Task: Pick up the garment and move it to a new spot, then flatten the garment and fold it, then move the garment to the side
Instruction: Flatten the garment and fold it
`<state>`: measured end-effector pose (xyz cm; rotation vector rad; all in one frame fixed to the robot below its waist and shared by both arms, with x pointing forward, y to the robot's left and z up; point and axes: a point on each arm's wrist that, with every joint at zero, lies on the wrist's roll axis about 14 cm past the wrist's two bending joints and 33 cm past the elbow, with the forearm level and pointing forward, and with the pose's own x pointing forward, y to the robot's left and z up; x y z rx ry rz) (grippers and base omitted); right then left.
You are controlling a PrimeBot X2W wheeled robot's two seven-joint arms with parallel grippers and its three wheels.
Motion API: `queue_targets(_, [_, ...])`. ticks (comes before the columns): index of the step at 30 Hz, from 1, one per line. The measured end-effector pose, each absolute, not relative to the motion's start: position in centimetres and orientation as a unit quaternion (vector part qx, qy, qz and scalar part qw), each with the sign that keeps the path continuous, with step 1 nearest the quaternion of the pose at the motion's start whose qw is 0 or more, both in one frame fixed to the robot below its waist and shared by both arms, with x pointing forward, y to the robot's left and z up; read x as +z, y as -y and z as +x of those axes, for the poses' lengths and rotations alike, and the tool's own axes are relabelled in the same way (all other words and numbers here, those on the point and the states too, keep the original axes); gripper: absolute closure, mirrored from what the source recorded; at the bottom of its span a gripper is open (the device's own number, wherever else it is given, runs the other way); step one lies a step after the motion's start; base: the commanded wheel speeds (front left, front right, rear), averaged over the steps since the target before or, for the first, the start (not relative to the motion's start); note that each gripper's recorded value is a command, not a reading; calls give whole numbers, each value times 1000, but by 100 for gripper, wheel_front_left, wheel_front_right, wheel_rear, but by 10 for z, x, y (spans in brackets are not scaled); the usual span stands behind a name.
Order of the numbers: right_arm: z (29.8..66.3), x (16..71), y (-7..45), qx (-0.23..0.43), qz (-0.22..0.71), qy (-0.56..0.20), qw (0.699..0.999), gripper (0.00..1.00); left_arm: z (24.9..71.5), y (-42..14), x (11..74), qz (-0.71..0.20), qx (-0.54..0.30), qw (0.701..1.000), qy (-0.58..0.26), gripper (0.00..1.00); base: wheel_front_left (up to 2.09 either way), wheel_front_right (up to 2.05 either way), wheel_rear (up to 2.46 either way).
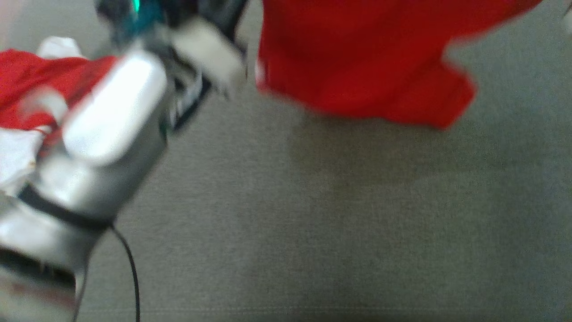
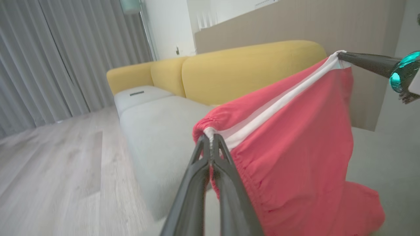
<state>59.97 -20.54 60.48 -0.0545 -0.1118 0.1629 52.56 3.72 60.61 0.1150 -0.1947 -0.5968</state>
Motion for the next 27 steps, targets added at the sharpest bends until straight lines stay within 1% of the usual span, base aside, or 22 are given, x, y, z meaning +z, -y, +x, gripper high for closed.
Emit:
queue_targets(1, [600, 605, 205, 81, -27, 56, 995, 100, 526, -37, 606, 57, -293, 950, 96, 100, 0, 0, 0])
queue_targets(2, [616, 638, 218, 68, -40, 94, 992, 100, 553, -25, 632, 71, -299, 943, 130, 100, 0, 0, 0])
queue_targets(3, [616, 638, 218, 68, -40, 94, 992, 100, 553, -25, 632, 71, -299, 943, 130, 100, 0, 0, 0])
queue_targets(9, [647, 704, 245, 31, -76, 182, 980, 100, 617, 12, 683, 87, -305, 923, 220, 100, 0, 0, 0])
queue_targets(11, [652, 716, 254, 19, -90, 202, 975, 100, 630, 24, 691, 74, -303, 920, 236, 100, 0, 0, 0])
queue_targets(14, [658, 722, 263, 9, -104, 212, 972, 100, 639, 41, 692, 49, -311, 916, 250, 100, 0, 0, 0])
queue_targets(17, [660, 711, 269, 5, -107, 204, 973, 100, 636, 53, 682, 30, -328, 909, 255, 100, 0, 0, 0])
queue_targets(21, [651, 678, 275, 1, -83, 177, 981, 100, 619, 55, 634, 21, -343, 913, 218, 100, 0, 0, 0])
queue_targets(22, [641, 648, 278, -2, -61, 154, 986, 100, 604, 55, 606, 16, -351, 916, 192, 100, 0, 0, 0])
queue_targets(24, [626, 614, 276, -2, -42, 124, 991, 100, 585, 53, 581, 16, -358, 918, 169, 100, 0, 0, 0])
queue_targets(27, [591, 573, 272, -5, -12, 88, 996, 100, 550, 45, 553, 0, -355, 925, 135, 100, 0, 0, 0])
